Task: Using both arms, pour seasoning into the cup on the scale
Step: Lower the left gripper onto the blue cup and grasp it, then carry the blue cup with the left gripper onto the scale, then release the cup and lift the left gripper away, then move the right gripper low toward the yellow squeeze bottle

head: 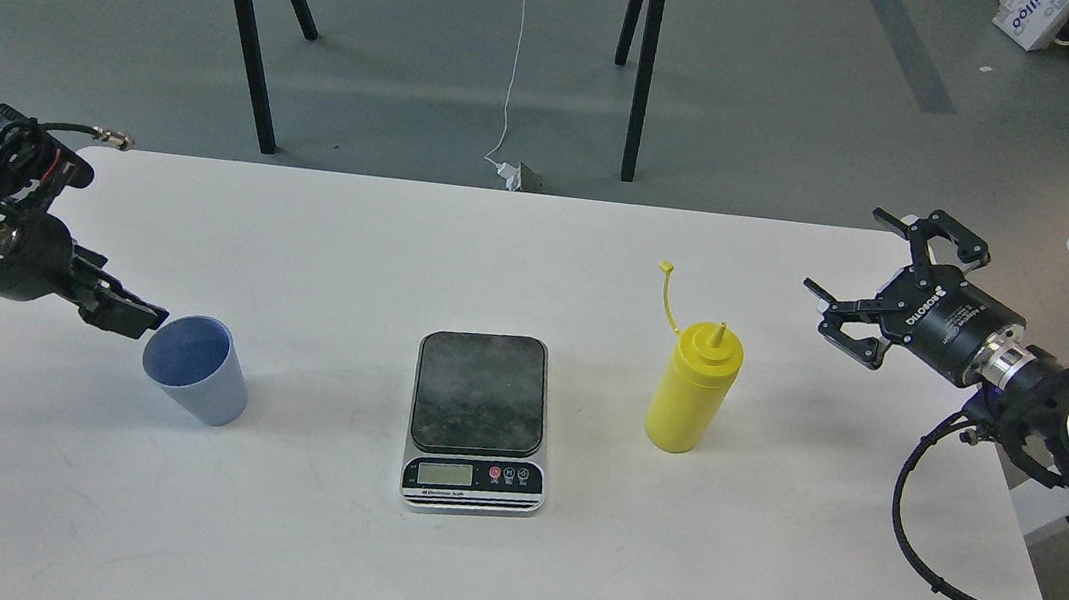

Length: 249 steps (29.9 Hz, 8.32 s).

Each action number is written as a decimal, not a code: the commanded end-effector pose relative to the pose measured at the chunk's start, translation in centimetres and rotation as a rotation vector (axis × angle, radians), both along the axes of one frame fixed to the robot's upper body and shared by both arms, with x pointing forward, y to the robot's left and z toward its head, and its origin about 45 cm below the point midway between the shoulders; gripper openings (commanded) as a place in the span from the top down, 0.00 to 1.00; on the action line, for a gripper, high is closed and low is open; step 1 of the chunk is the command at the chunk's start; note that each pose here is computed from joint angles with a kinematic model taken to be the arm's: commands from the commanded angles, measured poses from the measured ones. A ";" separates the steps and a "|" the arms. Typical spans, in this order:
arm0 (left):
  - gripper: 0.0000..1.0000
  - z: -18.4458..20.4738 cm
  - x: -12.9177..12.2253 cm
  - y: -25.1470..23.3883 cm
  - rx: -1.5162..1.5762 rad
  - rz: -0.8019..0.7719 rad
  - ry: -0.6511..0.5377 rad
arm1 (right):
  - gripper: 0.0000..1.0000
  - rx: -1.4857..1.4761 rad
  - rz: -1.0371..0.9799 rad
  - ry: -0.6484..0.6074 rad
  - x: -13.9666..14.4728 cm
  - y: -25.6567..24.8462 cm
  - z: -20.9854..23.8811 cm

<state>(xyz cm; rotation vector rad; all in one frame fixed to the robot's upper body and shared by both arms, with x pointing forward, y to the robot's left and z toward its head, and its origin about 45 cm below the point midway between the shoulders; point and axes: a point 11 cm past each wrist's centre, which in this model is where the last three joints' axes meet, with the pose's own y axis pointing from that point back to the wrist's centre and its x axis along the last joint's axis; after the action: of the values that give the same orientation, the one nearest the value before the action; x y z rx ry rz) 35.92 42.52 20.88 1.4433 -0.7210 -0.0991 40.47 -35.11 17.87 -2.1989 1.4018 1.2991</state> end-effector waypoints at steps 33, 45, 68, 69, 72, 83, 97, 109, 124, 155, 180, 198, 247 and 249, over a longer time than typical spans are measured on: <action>0.22 -4.7 -1.6 -1.2 -0.045 0.030 0.096 | 0.03 -0.012 0.000 0.007 -0.2 -0.4 -0.1; 0.92 -4.8 -1.7 -1.1 -0.035 0.025 0.100 | 0.03 -0.011 -0.005 0.016 -0.5 -0.6 -0.5; 1.00 6.8 8.2 -12.9 -0.178 -0.167 -0.180 | 0.03 -0.005 -0.012 0.018 -0.7 -0.7 -0.7; 1.00 6.8 8.3 -14.7 -0.205 -0.192 -0.175 | 0.03 -0.005 -0.014 0.016 -0.7 -0.8 -0.6; 1.00 5.8 8.1 -19.4 -0.250 -0.270 -0.143 | 0.03 -0.007 -0.016 0.017 -0.7 -0.9 -0.6; 0.99 -0.8 5.0 -25.9 -0.285 -0.379 0.001 | 0.03 -0.008 -0.022 0.015 -0.7 -1.2 -0.5; 0.94 -2.0 4.7 -23.2 -0.267 -0.325 0.022 | 0.03 -0.005 -0.018 0.020 -0.8 -0.9 -0.8; 0.72 -1.6 4.8 -24.0 -0.321 -0.304 0.024 | 0.03 -0.007 -0.023 0.024 -1.0 -1.2 -0.9; 0.04 0.9 7.1 -23.3 -0.402 -0.195 -0.022 | 0.03 -0.008 -0.019 0.034 -1.2 -1.0 -1.3; 0.01 7.2 9.0 -3.0 -1.437 0.888 -0.189 | 0.03 -0.001 0.031 0.004 0.1 1.1 -0.1; 0.01 3.0 8.9 -4.1 -1.405 0.943 -0.150 | 0.02 0.592 -0.258 -0.015 -6.5 -9.6 5.8; 0.01 1.8 8.0 -3.0 -1.386 0.978 -0.148 | 0.02 0.668 -0.296 0.280 -17.6 -6.2 -3.6; 0.01 -2.4 5.5 -2.5 -1.346 1.054 -0.086 | 0.01 0.607 -0.121 0.421 -11.9 10.7 -14.7; 0.01 -2.4 5.5 -2.5 -1.346 1.054 -0.086 | 0.01 0.612 -0.115 0.414 -11.4 11.1 -14.5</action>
<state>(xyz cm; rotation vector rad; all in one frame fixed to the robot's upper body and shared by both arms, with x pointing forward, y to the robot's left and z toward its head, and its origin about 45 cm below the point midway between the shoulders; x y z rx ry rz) 41.42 40.07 18.46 0.3468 0.0763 1.0734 28.47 -24.52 3.09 -1.4767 1.0386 1.9048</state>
